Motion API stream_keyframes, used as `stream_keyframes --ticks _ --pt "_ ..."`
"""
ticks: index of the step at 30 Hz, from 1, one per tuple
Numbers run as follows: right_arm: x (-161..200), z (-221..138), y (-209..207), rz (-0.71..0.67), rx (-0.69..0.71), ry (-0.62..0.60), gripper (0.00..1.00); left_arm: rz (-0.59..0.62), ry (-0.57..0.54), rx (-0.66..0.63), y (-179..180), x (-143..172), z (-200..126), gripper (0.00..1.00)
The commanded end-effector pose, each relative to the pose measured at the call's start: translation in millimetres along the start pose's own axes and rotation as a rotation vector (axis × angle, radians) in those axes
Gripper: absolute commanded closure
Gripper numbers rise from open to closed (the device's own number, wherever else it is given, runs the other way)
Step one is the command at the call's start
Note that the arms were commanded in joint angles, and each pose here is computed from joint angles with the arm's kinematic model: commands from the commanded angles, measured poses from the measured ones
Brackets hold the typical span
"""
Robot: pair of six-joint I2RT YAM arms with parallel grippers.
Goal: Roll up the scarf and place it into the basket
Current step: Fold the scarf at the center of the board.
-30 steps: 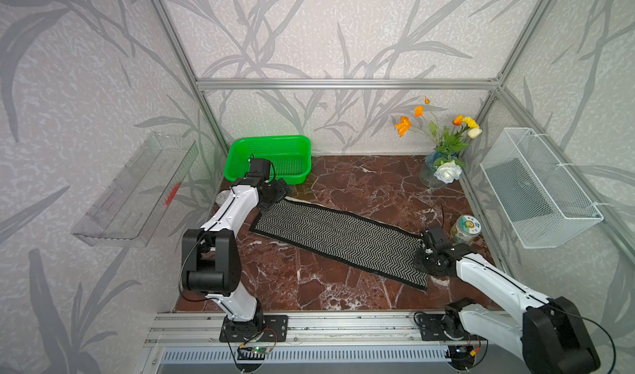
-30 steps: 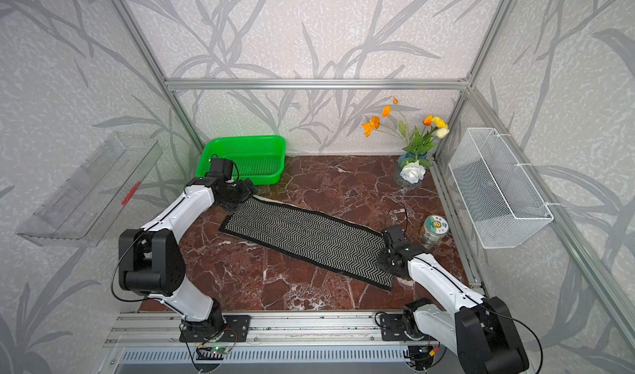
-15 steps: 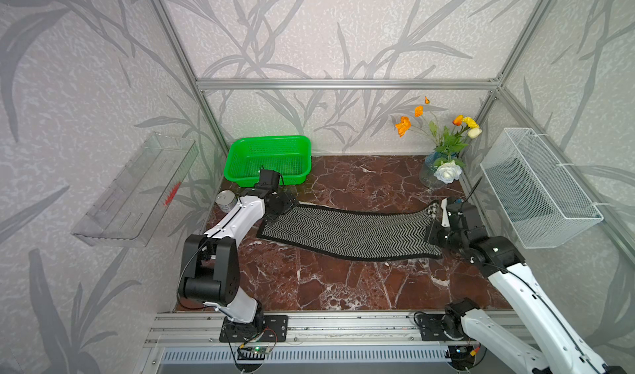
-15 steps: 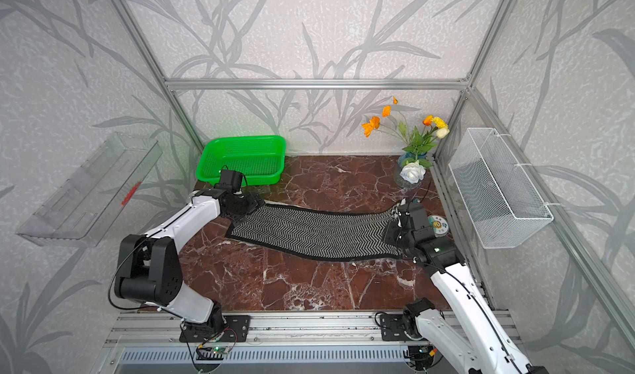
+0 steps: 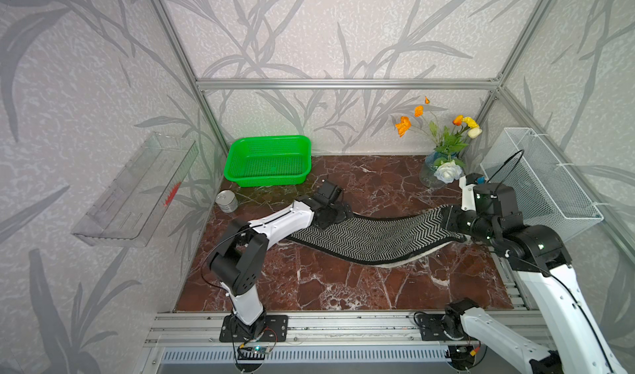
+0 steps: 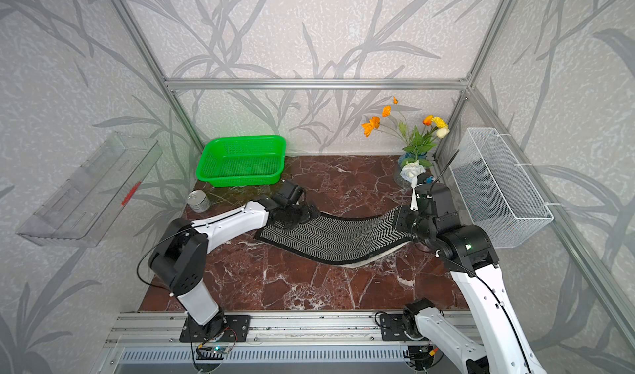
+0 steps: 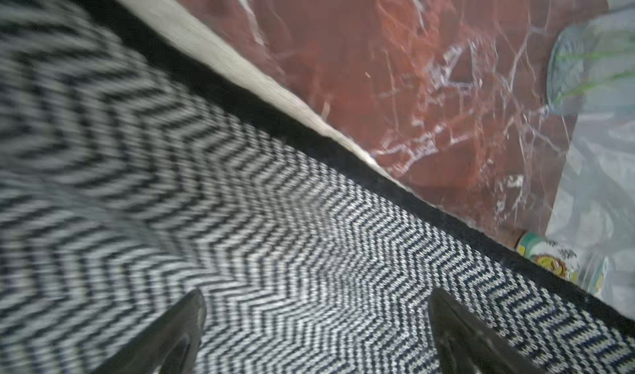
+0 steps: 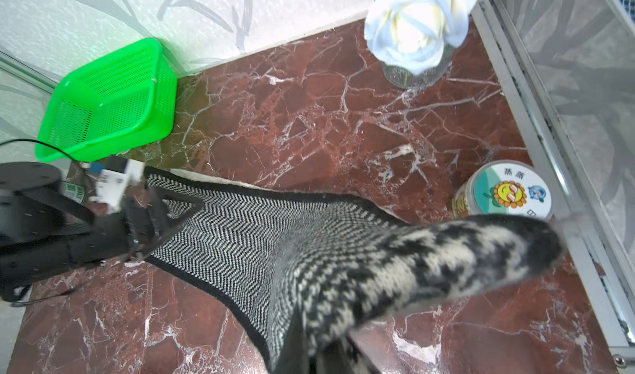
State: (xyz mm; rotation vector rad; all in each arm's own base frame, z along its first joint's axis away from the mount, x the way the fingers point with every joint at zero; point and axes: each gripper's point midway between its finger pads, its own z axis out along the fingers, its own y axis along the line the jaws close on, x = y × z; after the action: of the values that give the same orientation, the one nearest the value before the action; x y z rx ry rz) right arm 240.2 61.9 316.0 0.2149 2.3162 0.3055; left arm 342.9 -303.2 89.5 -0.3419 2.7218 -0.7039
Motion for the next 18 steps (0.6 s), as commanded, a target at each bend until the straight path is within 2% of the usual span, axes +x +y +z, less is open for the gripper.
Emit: stream_keyframes --ticks 1,5,11,14,18 --pt "-5.3 4.9 10.5 -0.014 -0.038 0.019 1.00 0.036 0.030 0.088 -57.1 18.7 23.1 0.00" --pt "-12.0 12.1 18.7 -0.030 -0.062 0.023 1.00 0.101 0.118 0.136 -109.1 60.2 52.4 0.00" --pt "-34.9 13.4 28.7 -0.070 -0.081 -0.036 1.00 0.148 0.175 0.198 -160.8 125.2 80.3 0.00" --pt "-41.7 20.4 43.8 -0.074 -0.138 -0.022 1.00 0.151 0.185 0.230 -182.2 141.5 92.2 0.00" --pt "-51.3 27.2 59.7 -0.093 -0.189 -0.028 1.00 0.156 0.162 0.287 -212.4 144.5 98.1 0.00"
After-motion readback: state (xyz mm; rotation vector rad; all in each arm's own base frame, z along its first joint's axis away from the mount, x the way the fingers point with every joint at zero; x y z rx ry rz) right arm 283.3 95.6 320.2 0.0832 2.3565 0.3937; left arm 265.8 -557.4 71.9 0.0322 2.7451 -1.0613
